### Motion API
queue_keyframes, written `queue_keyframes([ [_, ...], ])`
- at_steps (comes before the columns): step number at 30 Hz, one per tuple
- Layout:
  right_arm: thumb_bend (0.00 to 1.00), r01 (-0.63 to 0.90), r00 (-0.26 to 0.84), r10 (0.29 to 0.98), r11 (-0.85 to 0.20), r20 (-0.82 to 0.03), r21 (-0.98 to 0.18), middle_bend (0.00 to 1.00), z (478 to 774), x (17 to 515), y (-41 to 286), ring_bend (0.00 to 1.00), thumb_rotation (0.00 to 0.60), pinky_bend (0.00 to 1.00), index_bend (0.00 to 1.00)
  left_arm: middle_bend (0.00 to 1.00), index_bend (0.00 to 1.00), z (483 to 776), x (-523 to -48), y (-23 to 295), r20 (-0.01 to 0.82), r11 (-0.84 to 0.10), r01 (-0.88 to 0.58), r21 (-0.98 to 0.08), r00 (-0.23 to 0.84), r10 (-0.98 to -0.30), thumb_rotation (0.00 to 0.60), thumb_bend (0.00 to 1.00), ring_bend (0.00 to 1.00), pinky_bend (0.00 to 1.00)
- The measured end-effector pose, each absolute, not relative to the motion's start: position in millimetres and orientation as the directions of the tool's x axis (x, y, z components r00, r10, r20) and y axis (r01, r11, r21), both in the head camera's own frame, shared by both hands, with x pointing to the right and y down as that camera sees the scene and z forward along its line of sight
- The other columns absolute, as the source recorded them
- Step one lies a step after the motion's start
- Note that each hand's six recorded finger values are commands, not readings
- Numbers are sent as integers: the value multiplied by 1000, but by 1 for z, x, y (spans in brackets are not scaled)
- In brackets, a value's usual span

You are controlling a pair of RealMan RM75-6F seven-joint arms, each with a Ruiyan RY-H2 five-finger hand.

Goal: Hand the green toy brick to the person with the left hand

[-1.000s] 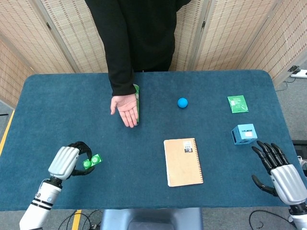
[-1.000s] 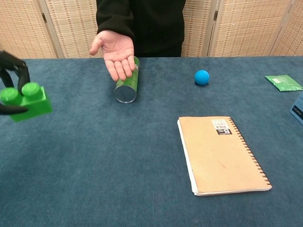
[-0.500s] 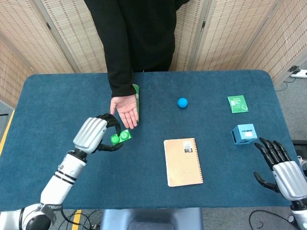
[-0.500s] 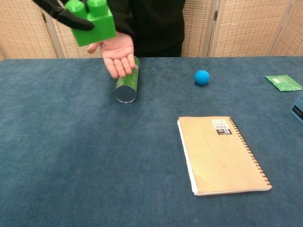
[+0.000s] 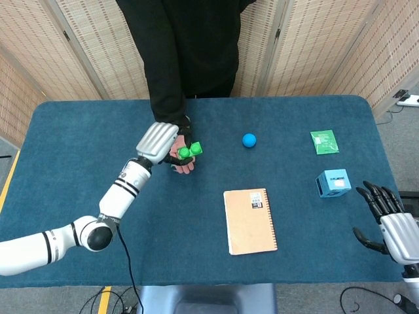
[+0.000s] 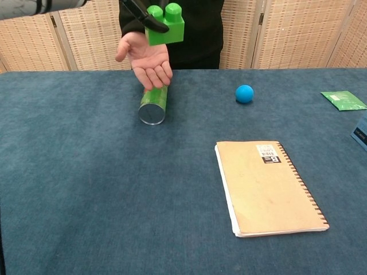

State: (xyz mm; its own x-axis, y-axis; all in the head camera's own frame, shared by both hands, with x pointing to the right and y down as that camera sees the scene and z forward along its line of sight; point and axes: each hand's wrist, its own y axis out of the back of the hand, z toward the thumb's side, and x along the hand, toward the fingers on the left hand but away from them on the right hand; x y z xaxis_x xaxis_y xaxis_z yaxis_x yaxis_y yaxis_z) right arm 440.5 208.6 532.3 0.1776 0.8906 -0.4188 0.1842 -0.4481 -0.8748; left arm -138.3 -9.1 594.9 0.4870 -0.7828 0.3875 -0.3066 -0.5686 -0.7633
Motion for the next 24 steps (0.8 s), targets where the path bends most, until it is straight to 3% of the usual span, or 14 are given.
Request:
queue_keyframes([
  [9, 263, 190, 169, 895, -441, -413, -877, 0, 530, 444, 208, 0, 600, 0, 0, 550, 659, 640, -141, -21, 400, -595, -324, -736, 500, -768, 600, 346, 340, 429],
  [11, 263, 189, 168, 895, -441, -414, -877, 0, 530, 443, 208, 0, 600, 0, 0, 531, 621, 650, -146, -21, 410, -601, -321, -732, 496, -765, 600, 344, 327, 404],
  [16, 263, 184, 173, 890, -450, -422, -874, 0, 533, 442, 209, 0, 600, 0, 0, 278, 324, 674, -159, -18, 455, -627, -269, -731, 492, -742, 600, 225, 126, 238],
  [20, 264, 180, 178, 886, -457, -428, -871, 0, 534, 440, 210, 0, 600, 0, 0, 47, 113, 673, -160, -18, 452, -622, -259, -739, 494, -743, 600, 149, 6, 184],
  [24, 263, 176, 180, 880, -468, -439, -866, 0, 537, 439, 210, 0, 600, 0, 0, 0, 12, 660, -156, -17, 428, -609, -265, -748, 509, -747, 600, 127, 0, 173],
])
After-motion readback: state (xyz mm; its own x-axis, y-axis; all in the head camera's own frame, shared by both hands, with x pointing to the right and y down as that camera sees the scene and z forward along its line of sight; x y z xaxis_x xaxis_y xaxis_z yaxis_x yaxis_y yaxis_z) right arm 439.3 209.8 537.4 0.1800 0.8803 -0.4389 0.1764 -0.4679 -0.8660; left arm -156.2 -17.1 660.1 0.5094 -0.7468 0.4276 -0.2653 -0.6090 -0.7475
